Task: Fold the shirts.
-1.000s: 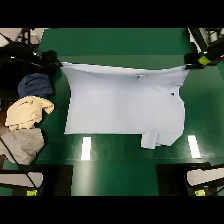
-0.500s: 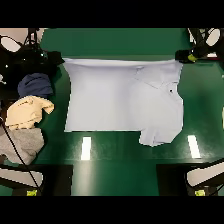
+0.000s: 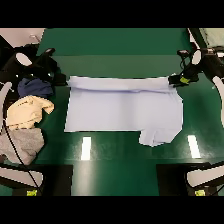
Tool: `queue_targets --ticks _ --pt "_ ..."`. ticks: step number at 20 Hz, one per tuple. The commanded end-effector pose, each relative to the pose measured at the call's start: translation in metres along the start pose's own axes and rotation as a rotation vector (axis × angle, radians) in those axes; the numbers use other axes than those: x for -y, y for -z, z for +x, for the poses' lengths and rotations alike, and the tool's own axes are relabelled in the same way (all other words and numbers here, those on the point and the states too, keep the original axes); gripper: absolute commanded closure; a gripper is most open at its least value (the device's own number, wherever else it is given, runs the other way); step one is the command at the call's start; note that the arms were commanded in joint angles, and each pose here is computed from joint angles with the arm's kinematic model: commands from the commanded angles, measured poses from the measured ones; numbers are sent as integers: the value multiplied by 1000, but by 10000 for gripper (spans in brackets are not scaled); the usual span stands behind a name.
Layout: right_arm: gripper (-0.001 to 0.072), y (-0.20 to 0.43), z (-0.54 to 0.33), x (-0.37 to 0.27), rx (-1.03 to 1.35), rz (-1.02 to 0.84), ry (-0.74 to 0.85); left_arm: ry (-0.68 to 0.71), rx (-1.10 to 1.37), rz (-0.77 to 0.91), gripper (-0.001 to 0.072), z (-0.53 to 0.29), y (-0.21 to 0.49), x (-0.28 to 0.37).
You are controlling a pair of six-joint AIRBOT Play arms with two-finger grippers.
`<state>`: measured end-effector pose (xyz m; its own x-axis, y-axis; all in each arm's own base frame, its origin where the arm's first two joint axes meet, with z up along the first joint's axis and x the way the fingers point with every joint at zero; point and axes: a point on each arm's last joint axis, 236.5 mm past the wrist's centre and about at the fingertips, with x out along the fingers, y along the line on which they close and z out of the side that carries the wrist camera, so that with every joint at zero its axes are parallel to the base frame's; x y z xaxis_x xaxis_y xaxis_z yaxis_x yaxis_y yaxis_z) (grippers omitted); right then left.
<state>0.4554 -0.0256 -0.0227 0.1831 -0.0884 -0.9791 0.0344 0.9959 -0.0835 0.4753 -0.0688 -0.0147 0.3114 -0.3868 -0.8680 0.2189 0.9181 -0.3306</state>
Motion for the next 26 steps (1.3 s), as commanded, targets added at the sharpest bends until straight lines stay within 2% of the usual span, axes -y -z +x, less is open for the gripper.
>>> queue_targets --ticks 1,5,11,18,26 --pt "362 23 10 -8 -73 19 -43 21 -73 -57 212 8 23 2" --pt "362 47 -16 5 -140 32 -57 -1 -239 -92 210 -23 61 -9" --pt "364 89 -66 -20 -69 132 -402 24 -305 -194 210 -59 145 0" --pt "367 128 -59 -11 -72 207 -419 142 -373 -309 210 -21 230 33" --pt "368 128 -74 -10 -11 194 -405 171 -328 -375 213 -4 235 38"
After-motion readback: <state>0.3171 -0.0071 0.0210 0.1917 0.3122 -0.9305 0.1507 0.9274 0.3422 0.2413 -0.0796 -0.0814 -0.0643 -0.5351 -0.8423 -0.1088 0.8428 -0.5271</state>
